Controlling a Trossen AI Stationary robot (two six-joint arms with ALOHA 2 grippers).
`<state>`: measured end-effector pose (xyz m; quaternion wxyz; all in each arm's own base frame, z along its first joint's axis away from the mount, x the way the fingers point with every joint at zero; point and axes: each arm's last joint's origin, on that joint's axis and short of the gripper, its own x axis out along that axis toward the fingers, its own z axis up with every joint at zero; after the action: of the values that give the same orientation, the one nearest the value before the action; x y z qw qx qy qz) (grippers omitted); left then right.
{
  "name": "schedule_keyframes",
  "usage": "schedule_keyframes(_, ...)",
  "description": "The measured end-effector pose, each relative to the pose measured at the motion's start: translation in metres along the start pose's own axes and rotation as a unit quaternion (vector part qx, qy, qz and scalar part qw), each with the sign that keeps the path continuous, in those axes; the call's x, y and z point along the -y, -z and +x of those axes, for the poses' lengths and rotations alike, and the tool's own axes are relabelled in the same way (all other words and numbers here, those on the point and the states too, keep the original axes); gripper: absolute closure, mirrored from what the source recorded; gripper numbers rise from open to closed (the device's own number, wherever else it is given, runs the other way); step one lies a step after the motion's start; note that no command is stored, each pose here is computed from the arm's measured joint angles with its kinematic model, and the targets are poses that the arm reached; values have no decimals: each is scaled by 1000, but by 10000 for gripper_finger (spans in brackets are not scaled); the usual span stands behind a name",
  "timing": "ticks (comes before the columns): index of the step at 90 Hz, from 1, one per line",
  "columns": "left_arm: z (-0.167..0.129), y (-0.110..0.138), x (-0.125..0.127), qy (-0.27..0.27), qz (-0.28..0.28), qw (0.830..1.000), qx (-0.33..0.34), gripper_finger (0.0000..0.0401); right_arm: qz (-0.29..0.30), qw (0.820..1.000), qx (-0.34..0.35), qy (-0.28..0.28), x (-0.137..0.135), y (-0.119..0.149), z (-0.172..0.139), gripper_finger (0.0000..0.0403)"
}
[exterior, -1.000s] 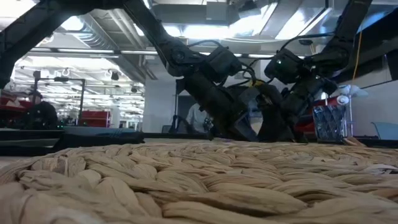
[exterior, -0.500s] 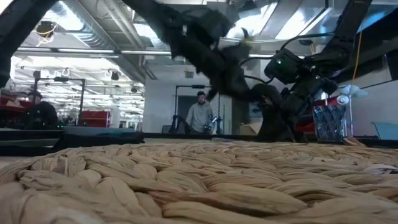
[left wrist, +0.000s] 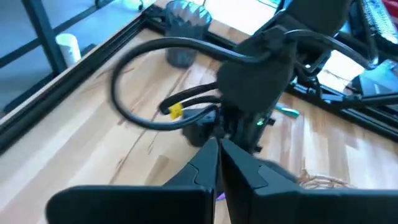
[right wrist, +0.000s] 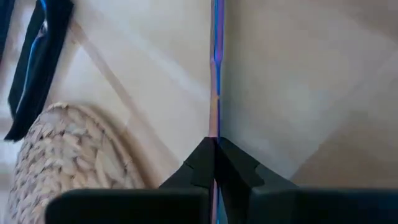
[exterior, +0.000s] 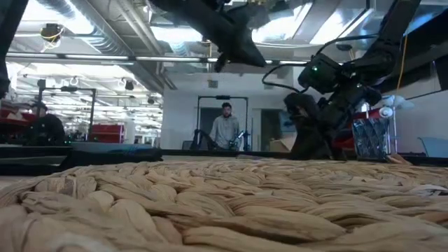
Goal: Set table place
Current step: Put the blue table knife on top of the brown placemat
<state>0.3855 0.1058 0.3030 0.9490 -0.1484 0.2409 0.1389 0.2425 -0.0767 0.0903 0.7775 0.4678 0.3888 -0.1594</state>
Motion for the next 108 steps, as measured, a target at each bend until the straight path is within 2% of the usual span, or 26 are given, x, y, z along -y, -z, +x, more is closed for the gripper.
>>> schedule_keyframes(29,-18,-9,1,0,2,1000,14,401,-3,1000,-15,-17,-3,0,-1,402)
schedule_keyframes(48,-18,-9,-1,-2,-1,1000,15,401,-22,999,-4,-33,-17,-15,-3,402)
schedule_keyframes(66,-25,-13,0,1,-4,1000,24,401,-76,996,10,-33,-39,-33,-15,402)
schedule_keyframes(91,-50,-33,-3,7,-15,996,91,401,-148,988,36,-18,-72,-58,-39,403)
schedule_keyframes(108,-60,-39,-4,7,-17,994,110,401,-196,980,39,0,-90,-68,-59,403)
